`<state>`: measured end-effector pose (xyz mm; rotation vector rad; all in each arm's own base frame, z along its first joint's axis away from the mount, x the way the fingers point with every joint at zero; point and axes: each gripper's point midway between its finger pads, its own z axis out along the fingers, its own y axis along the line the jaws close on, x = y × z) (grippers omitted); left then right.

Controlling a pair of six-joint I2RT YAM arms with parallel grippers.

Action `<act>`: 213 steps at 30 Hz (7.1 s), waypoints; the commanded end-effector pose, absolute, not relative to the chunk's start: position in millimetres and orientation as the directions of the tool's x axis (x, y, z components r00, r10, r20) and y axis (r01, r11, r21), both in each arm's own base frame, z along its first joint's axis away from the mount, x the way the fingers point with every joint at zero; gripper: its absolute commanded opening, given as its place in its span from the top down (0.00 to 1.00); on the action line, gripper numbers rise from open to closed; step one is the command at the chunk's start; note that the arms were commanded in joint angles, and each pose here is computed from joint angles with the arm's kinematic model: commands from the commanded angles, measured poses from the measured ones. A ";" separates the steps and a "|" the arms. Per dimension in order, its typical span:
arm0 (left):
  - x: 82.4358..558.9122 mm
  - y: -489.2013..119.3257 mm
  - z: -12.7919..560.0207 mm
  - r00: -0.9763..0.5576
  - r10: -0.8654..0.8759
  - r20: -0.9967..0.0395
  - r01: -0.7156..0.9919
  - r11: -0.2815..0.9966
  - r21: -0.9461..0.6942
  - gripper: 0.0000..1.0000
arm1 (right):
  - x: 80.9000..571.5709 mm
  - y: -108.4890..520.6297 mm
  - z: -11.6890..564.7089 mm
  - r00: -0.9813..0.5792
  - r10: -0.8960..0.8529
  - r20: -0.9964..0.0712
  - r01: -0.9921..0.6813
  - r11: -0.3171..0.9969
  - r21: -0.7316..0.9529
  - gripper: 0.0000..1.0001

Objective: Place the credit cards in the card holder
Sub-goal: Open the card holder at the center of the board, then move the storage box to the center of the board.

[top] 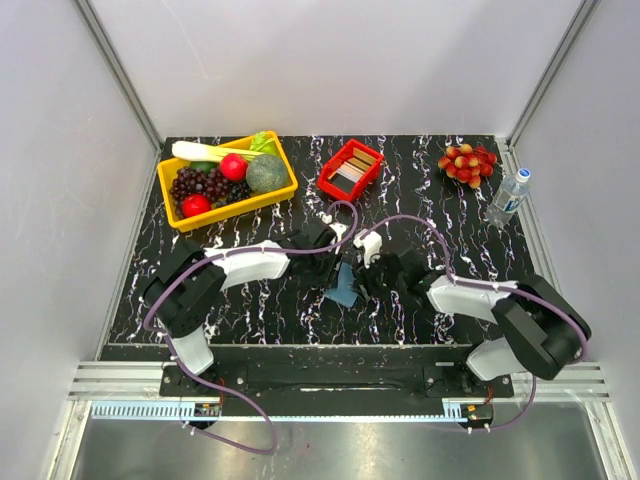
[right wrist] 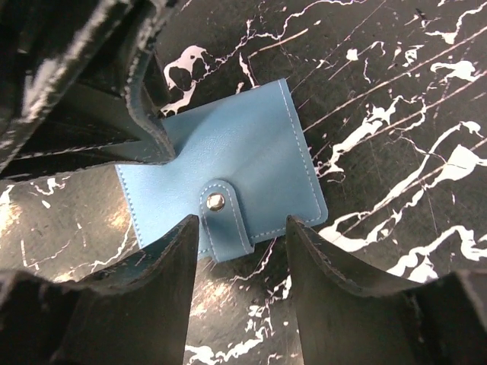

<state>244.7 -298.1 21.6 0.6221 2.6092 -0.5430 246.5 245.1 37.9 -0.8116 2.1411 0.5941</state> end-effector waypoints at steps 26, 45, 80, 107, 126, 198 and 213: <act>258.2 -278.3 17.4 -0.821 0.379 -0.427 0.516 0.812 -0.273 0.59 | 222.3 280.9 -15.3 -0.620 -0.486 -0.616 -0.696 0.703 0.146 0.62; 270.1 -270.9 6.7 -0.891 0.165 -0.422 0.308 0.904 -0.296 0.63 | 202.1 304.3 -5.9 -0.729 -0.359 -0.583 -0.597 0.750 0.285 1.00; 251.3 -230.0 -2.7 -0.870 -0.070 -0.488 0.057 0.969 -0.240 0.62 | 218.7 321.1 12.7 -0.940 0.162 -0.302 -0.099 0.714 0.693 0.88; 228.9 -237.0 51.7 -0.822 0.036 -0.568 0.274 0.900 -0.339 0.31 | 230.5 320.1 21.5 -0.937 0.032 -0.348 -0.231 0.692 0.684 0.67; 207.9 -216.3 -7.5 -0.906 0.117 -0.407 0.198 0.966 -0.164 0.63 | 199.8 320.4 39.7 -0.941 -0.134 -0.312 -0.324 0.625 0.710 0.66; 199.2 -207.8 -4.9 -0.891 -0.036 -0.453 0.032 0.990 -0.140 0.66 | 175.5 290.6 80.7 -0.722 -0.123 -0.681 -0.646 0.470 0.601 0.63; 193.7 -199.6 50.3 -0.831 -0.094 -0.549 0.060 0.965 -0.257 0.28 | 221.0 264.6 85.9 -0.844 0.093 -0.529 -0.305 0.726 0.616 0.48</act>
